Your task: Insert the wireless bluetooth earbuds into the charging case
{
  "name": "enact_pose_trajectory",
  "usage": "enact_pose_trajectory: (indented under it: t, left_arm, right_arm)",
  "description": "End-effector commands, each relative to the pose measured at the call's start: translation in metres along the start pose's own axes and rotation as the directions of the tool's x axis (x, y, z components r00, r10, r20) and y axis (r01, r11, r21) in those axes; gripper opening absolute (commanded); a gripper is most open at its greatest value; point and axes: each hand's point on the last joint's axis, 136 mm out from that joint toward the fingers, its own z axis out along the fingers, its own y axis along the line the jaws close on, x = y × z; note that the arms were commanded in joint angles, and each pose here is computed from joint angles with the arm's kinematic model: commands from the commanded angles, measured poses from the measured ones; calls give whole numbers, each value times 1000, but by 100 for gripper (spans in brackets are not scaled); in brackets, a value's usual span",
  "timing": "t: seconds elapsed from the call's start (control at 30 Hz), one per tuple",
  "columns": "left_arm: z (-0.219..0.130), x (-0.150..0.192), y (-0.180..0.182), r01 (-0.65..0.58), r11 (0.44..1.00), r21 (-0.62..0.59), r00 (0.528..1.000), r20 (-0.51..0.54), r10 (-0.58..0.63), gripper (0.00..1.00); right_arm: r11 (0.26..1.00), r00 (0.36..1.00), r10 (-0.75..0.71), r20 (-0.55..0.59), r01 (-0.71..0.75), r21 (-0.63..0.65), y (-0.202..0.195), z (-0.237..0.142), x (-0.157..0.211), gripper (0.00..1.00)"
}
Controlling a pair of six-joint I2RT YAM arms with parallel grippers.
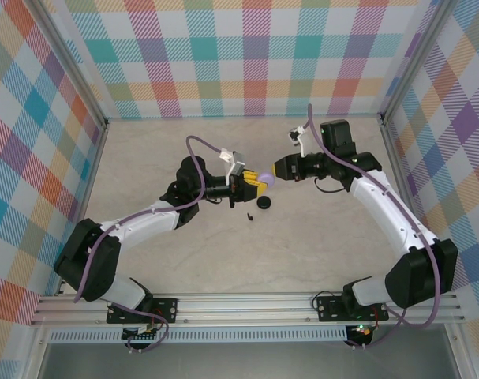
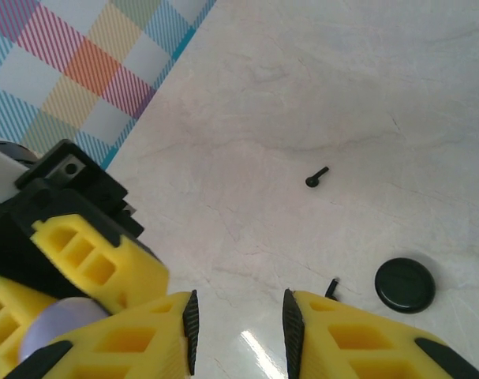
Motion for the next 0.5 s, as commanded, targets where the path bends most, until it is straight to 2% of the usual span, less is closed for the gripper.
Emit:
enact_pose_trajectory:
  t: [0.0, 0.1, 0.3, 0.47]
  left_arm:
    - [6, -3, 2, 6, 1000, -14, 1000, 1, -6, 0]
    - [6, -2, 7, 15, 999, -41, 1000, -2, -15, 0]
    - [9, 14, 38, 84, 979, -186, 994, -53, -96, 0]
    - [10, 32, 74, 185, 925, -332, 972, -74, -221, 0]
  right_arm:
    - [996, 997, -66, 34, 68, -53, 16, -8, -3, 37]
    - [998, 998, -55, 28, 55, 2, 7, -9, -2, 37]
    - [961, 1000, 6, 13, -10, 278, -37, -19, 3, 39]
    - [934, 1000, 16, 9, -18, 356, -48, -28, 10, 40]
